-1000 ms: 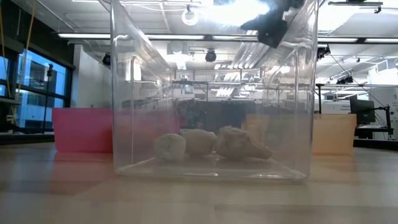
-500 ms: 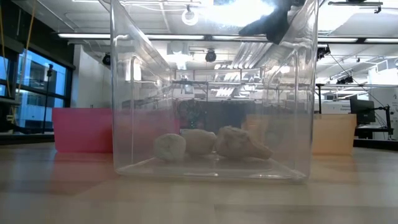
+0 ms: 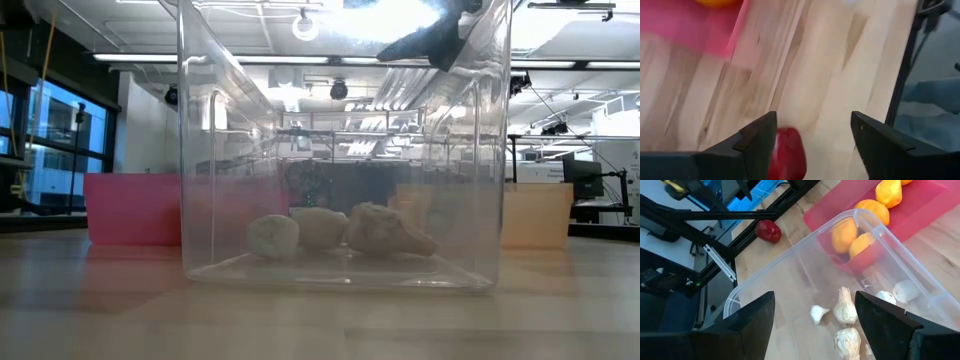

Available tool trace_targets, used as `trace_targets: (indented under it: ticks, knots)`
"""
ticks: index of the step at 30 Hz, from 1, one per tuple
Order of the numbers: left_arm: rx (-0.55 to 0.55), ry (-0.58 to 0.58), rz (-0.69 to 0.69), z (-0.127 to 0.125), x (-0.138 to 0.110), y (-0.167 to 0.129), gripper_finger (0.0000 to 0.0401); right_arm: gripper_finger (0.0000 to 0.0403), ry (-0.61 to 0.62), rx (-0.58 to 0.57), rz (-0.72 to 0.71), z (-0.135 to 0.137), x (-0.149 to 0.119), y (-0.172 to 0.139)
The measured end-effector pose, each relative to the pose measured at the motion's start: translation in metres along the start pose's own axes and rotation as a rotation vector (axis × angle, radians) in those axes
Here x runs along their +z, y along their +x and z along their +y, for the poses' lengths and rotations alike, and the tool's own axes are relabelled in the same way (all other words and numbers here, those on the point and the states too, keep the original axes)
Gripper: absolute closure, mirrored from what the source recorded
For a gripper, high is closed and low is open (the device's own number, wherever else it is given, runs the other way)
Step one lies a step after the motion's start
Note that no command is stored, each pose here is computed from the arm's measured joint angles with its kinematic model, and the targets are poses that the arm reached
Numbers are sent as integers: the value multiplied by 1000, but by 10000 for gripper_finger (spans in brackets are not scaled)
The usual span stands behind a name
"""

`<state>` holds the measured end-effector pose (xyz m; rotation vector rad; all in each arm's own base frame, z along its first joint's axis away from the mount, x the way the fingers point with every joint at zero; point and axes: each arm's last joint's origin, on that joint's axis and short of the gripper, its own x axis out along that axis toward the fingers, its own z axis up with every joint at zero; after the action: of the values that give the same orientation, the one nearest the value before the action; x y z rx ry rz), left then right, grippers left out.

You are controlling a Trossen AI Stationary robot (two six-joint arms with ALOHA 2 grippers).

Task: Sort produce into baskets
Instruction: Put the apple into the orange bin

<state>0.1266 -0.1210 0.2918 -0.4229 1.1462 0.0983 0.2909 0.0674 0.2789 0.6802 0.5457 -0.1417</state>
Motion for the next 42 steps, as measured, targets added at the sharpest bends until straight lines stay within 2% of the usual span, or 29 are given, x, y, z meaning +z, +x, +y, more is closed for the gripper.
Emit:
trace_targets:
  ticks: [9,12,15,23,35,42]
  knots:
    - [86,5,235,21,-27,39,31,137,-7,-18,-17,-1,1,0]
    - [105,-38,308,28,-34,49,6,137,-8,-27,-25,-1,1,0]
    - [125,-117,346,31,-38,53,4,137,-38,-32,-21,-2,1,0]
    - [89,-138,325,25,-37,56,4,137,-62,-51,-33,-3,1,0]
    - [252,-47,435,13,-42,96,4,137,-64,-93,8,-7,-3,0]
    - [268,-48,487,7,-44,113,5,137,-62,-94,9,-7,-3,0]
